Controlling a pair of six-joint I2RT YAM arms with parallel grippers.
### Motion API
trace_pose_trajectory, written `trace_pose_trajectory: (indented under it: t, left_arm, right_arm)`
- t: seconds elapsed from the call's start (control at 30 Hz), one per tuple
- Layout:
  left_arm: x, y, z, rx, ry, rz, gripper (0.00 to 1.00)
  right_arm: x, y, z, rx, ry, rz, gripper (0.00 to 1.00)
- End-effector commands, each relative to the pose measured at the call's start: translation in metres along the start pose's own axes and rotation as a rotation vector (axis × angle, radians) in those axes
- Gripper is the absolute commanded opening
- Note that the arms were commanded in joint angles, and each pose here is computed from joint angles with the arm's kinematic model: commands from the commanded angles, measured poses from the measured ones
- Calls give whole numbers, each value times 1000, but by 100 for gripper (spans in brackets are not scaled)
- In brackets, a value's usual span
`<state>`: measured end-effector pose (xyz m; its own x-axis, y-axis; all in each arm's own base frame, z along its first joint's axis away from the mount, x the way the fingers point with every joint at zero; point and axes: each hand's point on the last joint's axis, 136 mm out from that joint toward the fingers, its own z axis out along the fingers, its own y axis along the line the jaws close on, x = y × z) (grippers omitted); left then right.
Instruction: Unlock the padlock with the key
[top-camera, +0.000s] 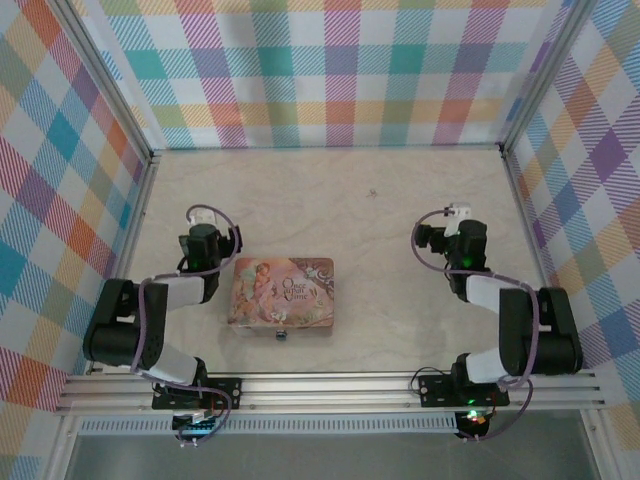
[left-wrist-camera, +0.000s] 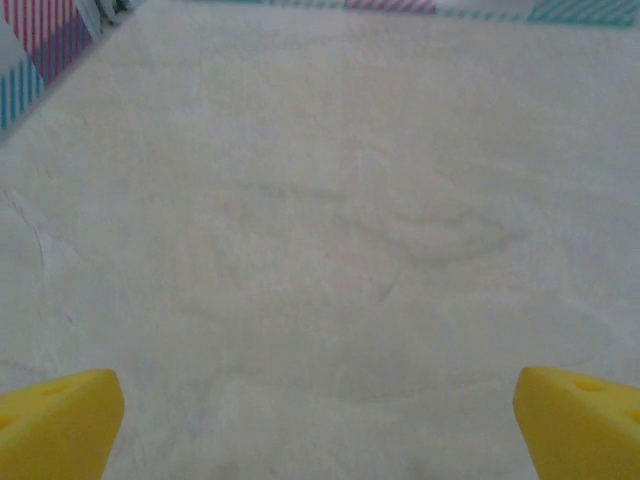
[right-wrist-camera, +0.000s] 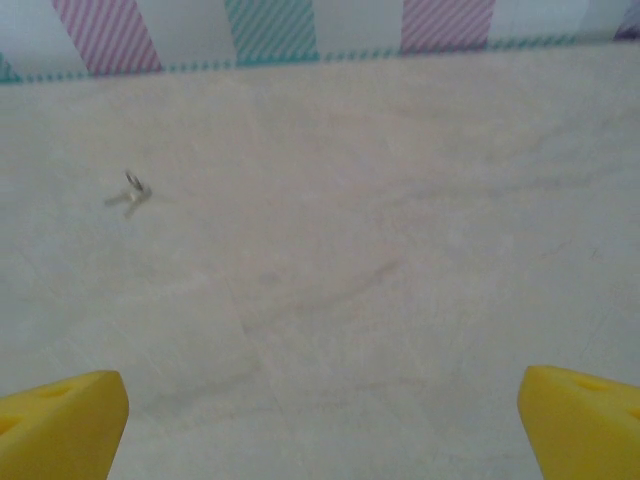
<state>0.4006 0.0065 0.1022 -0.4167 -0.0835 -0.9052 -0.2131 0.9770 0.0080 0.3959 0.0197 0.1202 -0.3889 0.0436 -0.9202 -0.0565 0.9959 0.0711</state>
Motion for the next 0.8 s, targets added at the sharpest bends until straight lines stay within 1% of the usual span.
trace_pose_trajectory:
  t: [0.0,0.1,0.2,0.27,0.3,0.33,0.37,0.43,0.5,0.57,0.63,0.77]
  left_arm:
    - [-17,7,-8,-34,10,-5,100]
    - [-40,11,-21,-47,-22,-41,100]
    - [-64,9,-38,-21,-14,-111,100]
    - [-71,11,-52,-24,33,-249,100]
    - [-72,15,-59,-46,67,-332,100]
    - [-70,15,-65,-41,106,-395,100]
    - [-69,8,-68,7,142,-417,100]
    - [-62,-10,-78,109,233,-433,100]
    - [-45,-22,-88,164,335,-455,100]
    - [-26,-32,-99,216,419,-481,100]
    - [-5,-43,-111,267,500,-484,99]
    - [32,-51,-132,297,619,-490,97]
  right_arm:
    - [-18,-2,-12,8,3,35,100]
    - [-36,7,-22,-36,-14,81,100]
    - [-57,17,-37,-87,-19,185,100]
    - [-65,24,-49,-116,16,347,100]
    - [-58,20,-55,-76,76,476,100]
    - [-56,21,-59,-70,113,568,100]
    - [-57,32,-62,-136,134,579,100]
    - [-58,60,-67,-297,187,589,100]
    - [-53,80,-73,-409,246,611,100]
    - [-43,93,-79,-456,311,625,100]
    - [-34,109,-87,-510,379,613,97]
    - [-8,140,-104,-590,533,624,90]
